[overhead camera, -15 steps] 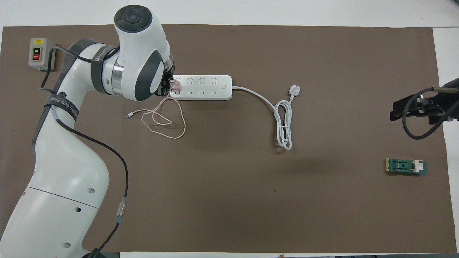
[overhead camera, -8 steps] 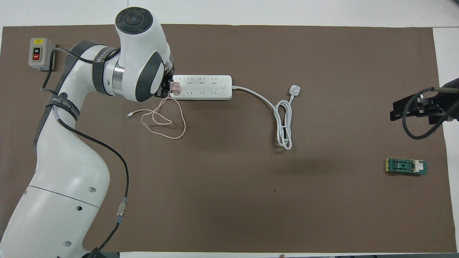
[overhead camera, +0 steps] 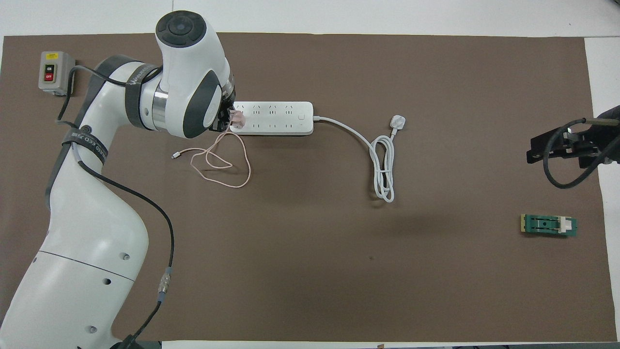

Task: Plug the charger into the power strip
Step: 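Press the pink charger firmly into the strip socket with the left gripper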

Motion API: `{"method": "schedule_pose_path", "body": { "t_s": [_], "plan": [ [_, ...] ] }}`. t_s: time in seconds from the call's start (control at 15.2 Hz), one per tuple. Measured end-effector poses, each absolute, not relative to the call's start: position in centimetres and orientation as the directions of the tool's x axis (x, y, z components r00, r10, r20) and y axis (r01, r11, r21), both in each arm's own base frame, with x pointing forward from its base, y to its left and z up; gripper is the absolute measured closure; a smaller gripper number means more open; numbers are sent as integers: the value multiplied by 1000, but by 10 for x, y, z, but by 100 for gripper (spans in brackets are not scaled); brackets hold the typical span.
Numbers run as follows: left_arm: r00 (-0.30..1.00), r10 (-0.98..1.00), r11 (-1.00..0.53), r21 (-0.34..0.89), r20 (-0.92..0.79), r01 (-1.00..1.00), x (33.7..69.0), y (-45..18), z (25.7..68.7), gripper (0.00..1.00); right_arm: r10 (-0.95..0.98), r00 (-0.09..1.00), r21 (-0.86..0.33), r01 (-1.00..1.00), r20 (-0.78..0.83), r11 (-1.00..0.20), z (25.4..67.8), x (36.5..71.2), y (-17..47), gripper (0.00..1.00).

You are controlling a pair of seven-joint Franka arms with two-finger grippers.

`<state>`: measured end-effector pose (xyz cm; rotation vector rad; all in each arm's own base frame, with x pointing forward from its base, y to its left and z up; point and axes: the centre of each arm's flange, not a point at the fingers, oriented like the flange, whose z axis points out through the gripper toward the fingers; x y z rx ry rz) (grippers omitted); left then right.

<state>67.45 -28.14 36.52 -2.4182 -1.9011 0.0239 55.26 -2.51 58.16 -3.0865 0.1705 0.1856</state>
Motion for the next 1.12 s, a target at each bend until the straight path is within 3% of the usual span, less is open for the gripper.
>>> {"method": "schedule_pose_path", "body": {
  "t_s": [1.12],
  "plan": [
    [251,967,-248,-64,38,967,667,-287,354,68,-107,987,-38,-112,-122,-993,582,553,-25,0]
  ]
}}
